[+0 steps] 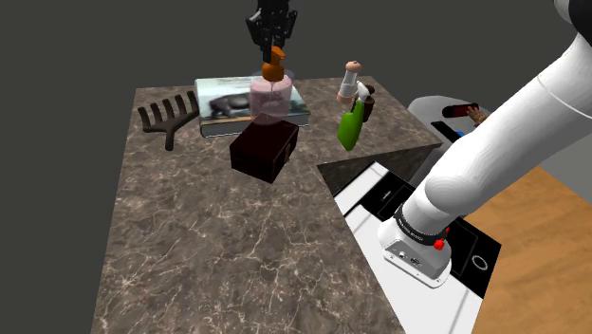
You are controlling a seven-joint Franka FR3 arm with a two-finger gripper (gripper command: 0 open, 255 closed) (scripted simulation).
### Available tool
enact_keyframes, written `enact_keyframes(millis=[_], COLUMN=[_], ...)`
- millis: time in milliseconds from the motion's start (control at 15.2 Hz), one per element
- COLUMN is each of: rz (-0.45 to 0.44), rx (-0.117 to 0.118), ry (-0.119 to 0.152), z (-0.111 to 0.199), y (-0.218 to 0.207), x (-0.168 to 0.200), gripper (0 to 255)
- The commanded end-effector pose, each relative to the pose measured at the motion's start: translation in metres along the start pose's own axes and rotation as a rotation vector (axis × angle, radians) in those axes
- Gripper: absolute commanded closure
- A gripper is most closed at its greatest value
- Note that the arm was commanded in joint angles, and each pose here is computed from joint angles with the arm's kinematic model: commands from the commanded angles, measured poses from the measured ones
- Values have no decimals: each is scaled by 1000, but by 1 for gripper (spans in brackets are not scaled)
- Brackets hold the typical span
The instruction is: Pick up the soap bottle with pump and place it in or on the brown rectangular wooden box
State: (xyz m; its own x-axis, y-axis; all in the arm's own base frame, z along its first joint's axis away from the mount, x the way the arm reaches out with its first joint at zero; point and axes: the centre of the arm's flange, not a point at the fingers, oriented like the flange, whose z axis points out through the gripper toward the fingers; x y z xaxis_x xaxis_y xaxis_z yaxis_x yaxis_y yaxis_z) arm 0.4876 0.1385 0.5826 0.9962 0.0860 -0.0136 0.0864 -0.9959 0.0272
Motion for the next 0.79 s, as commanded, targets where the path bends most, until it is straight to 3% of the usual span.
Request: enact_keyframes(millis=[0,726], rz=[0,0], rx=[0,0], ry=[1,1], z=[10,68], y=[0,-2], x=[0,0], gripper=[255,255])
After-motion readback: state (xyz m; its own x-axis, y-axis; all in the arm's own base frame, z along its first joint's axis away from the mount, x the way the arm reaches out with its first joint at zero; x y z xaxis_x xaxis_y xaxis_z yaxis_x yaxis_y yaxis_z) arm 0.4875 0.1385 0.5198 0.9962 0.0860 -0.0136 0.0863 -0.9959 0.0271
